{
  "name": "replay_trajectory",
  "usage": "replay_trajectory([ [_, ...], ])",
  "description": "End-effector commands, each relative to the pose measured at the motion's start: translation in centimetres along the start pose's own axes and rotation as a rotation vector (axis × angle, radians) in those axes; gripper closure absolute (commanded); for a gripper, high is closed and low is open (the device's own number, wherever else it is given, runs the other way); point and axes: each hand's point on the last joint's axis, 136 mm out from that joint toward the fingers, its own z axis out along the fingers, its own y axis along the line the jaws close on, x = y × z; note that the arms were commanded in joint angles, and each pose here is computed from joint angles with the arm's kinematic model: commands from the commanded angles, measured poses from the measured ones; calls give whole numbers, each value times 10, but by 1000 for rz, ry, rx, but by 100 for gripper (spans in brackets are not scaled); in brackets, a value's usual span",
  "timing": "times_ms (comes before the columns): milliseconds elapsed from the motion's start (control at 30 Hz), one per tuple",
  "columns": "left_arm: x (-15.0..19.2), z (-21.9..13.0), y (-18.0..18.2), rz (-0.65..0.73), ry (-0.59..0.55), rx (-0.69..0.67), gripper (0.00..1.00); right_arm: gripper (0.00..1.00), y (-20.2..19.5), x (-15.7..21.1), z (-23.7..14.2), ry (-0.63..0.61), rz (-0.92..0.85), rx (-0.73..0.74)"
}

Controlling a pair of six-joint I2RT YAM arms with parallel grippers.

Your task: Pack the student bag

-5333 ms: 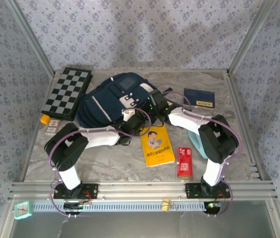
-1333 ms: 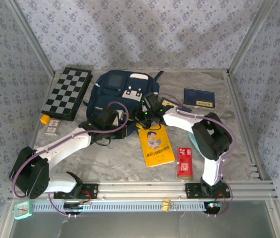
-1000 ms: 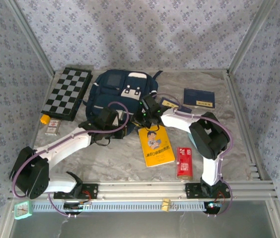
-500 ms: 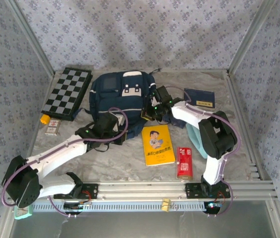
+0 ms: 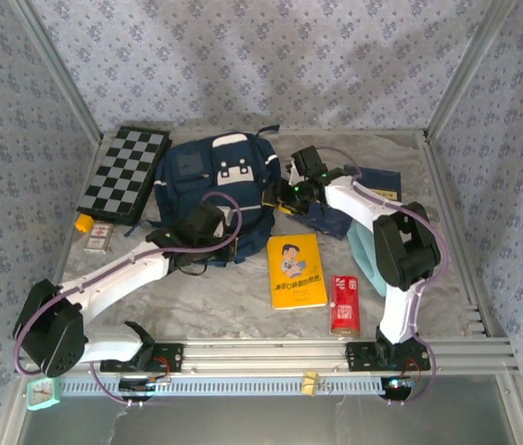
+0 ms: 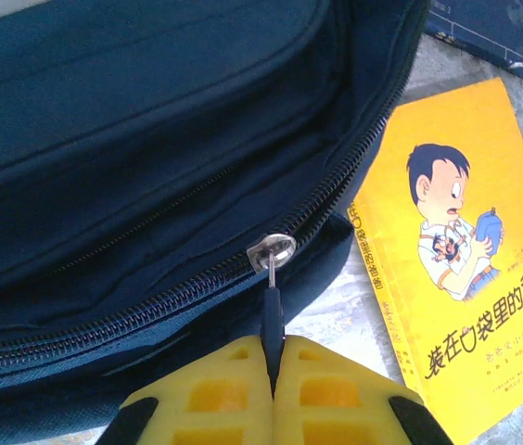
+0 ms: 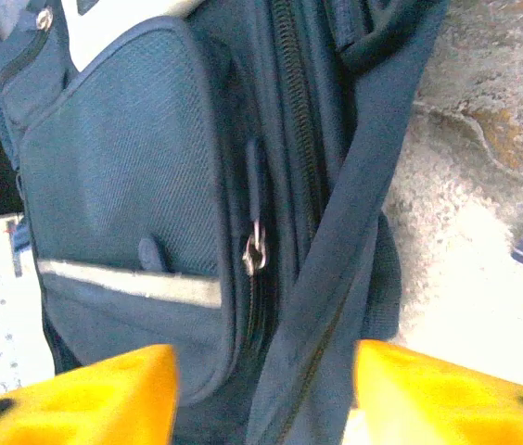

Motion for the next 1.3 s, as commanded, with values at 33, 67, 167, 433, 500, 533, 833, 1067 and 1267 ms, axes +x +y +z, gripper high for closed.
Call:
replay_trajectory([
  [33,-12,-4,-12,14,-18,47,100,32,16,32,-18,7,66,-17],
  [67,-12,-3,-13,14,-16,52,100,29,21,40,-16,22,94,-28],
  [167,-12,-1,-16,11,-14,67,100,26,33,56,-6,32,159,-23],
  [433,-12,-3,-17,8,-12,68,100,42,34,62,41,13,258,23],
  [500,-12,-6,-13,8,-20,53,100,53,32,58,42,-2,255,32],
  [533,-13,-8,-10,4,-26,42,100,62,28,56,41,-10,252,46],
  [833,4,-25,39,-99,-32,-134,100,100,21,36,12,-79,241,28],
  [1067,21,-33,93,-273,-33,-225,100,100,30,29,-13,-100,214,-24],
  [1267,19,-33,130,-351,-40,-321,100,100,28,24,-30,-138,220,-49],
])
